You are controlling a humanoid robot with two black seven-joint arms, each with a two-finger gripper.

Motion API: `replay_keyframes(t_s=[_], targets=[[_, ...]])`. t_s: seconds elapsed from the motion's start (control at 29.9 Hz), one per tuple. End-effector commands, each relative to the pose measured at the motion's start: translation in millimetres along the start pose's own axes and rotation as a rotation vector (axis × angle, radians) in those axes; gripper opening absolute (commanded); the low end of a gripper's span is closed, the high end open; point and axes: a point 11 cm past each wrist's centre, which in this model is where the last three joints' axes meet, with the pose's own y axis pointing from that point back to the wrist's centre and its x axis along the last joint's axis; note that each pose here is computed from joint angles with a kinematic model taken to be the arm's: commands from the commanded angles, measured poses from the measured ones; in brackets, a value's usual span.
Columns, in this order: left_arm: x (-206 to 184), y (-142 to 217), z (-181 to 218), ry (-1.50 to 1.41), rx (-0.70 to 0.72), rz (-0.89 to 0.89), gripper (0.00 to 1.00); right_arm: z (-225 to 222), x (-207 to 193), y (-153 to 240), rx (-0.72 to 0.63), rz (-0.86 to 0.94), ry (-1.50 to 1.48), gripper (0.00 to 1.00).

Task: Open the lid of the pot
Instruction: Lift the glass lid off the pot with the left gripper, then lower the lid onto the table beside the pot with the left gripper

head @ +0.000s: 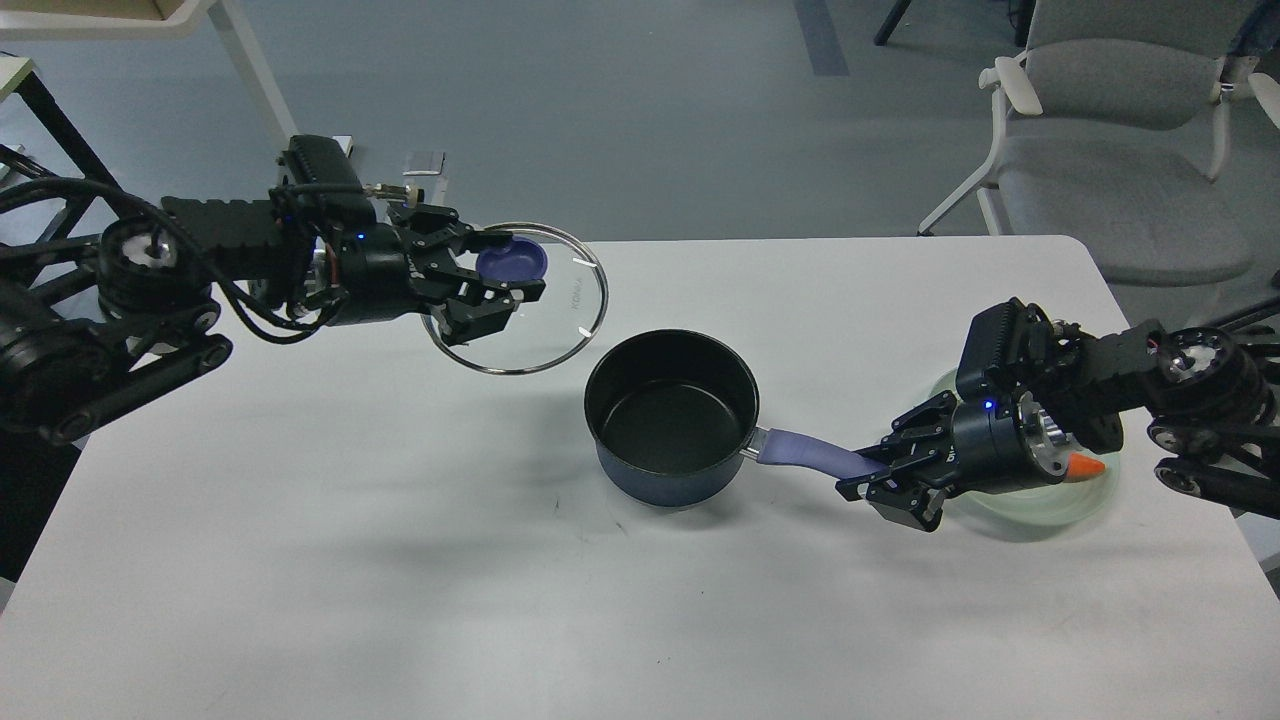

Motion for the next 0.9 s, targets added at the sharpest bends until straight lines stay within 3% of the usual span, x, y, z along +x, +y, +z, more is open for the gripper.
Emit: replay_keyframes(t_s=[0.0, 0.33, 0.87], targets=[[-34.3, 22.9, -5.5, 0.021, 0.043, 0.011, 0.34, -0.2, 0.2, -0.3, 0.001, 0.0, 0.001, 0.29], [-117.8, 52.2, 10.4, 0.062, 0.084, 0.023, 0.35, 0.3, 0.1, -0.1, -0.001, 0.0, 0.0, 0.29], [-170.1, 67.9, 14.7, 0.094, 0.127, -0.053, 0.4, 0.0, 0.5, -0.6, 0.0, 0.001, 0.002, 0.31]])
